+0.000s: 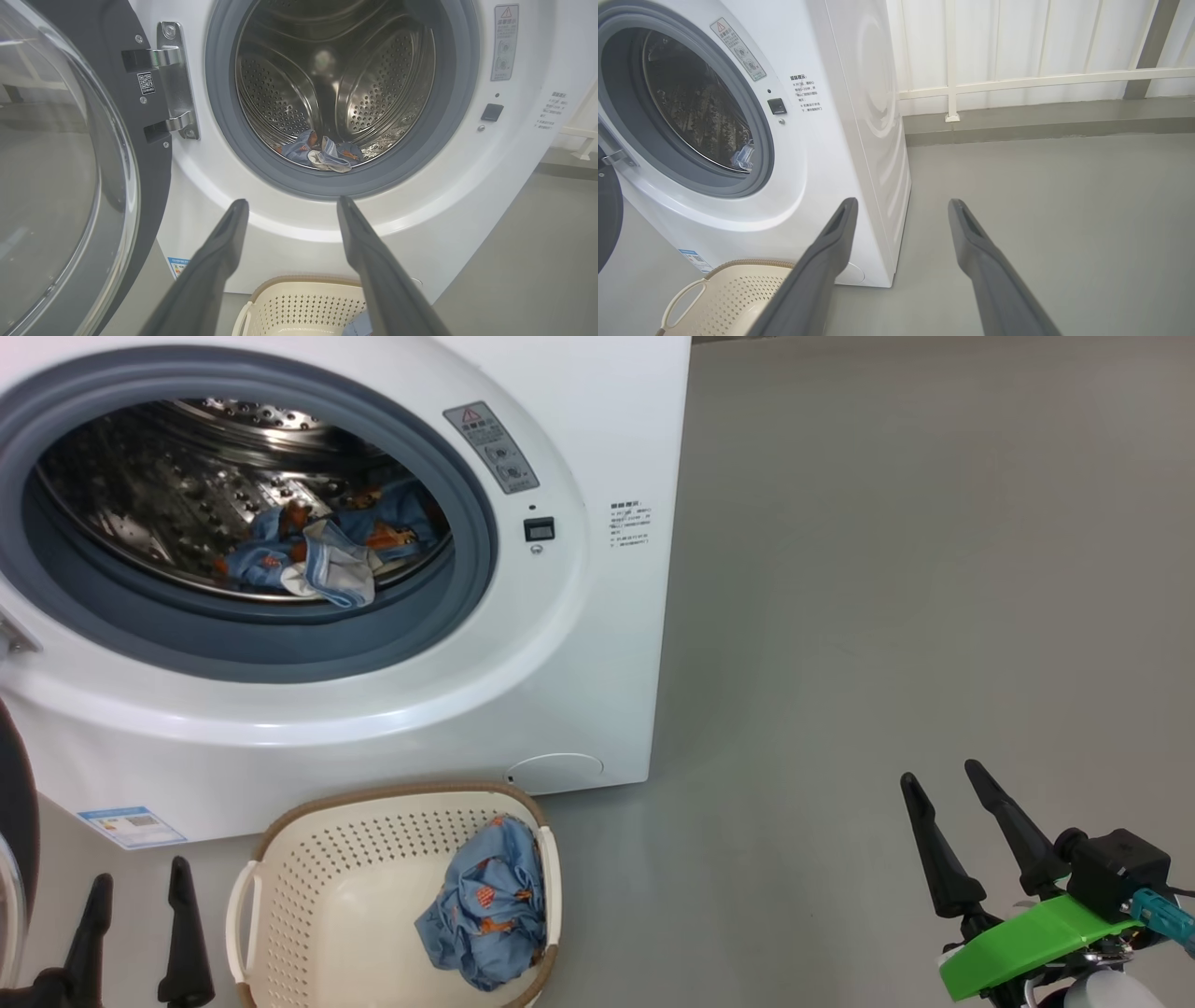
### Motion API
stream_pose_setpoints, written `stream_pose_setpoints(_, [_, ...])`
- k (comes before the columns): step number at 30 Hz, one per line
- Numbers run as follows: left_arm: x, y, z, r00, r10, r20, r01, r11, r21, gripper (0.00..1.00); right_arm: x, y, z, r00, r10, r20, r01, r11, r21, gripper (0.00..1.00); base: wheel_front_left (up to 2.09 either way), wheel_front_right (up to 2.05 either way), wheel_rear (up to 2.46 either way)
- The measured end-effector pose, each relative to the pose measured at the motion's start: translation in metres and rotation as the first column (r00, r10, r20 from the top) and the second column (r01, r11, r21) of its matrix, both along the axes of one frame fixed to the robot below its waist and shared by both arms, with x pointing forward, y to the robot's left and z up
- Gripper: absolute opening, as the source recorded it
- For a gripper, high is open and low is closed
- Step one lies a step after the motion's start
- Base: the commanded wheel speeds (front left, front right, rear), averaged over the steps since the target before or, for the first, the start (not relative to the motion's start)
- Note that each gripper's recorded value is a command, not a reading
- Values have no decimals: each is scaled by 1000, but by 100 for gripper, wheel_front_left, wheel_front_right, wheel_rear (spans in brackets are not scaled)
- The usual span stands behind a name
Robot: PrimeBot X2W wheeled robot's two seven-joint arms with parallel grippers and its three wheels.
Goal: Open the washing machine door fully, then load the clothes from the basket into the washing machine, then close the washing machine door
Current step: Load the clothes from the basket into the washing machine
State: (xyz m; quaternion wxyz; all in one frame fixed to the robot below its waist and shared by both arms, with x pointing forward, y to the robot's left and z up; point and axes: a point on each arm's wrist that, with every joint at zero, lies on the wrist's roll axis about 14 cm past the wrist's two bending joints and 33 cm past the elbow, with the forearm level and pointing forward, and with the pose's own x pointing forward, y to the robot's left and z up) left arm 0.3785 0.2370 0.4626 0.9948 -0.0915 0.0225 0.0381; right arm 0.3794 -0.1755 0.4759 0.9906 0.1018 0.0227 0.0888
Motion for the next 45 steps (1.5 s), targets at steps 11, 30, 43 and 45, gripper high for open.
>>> stream_pose_setpoints(11, [4,-2,-14,999,-7,-41,7,1000,-4,100,2,-1,-9,1000,-9,-25,9,1000,5,100,0,0,0])
stream_pose_setpoints(30, [47,-42,-115,938,-136,-317,106,988,-112,100,59,16,-24,999,-12,-30,13,999,44,100,0,0,0])
stream_pose_setpoints(43, [78,-73,-185,846,-249,-472,193,967,-165,100,95,22,-57,997,-3,-73,5,1000,30,100,0,0,0])
stream_pose_setpoints(45, [80,-78,-196,829,-265,-493,201,963,-179,100,99,25,-64,997,5,-83,-2,1000,31,100,0,0,0])
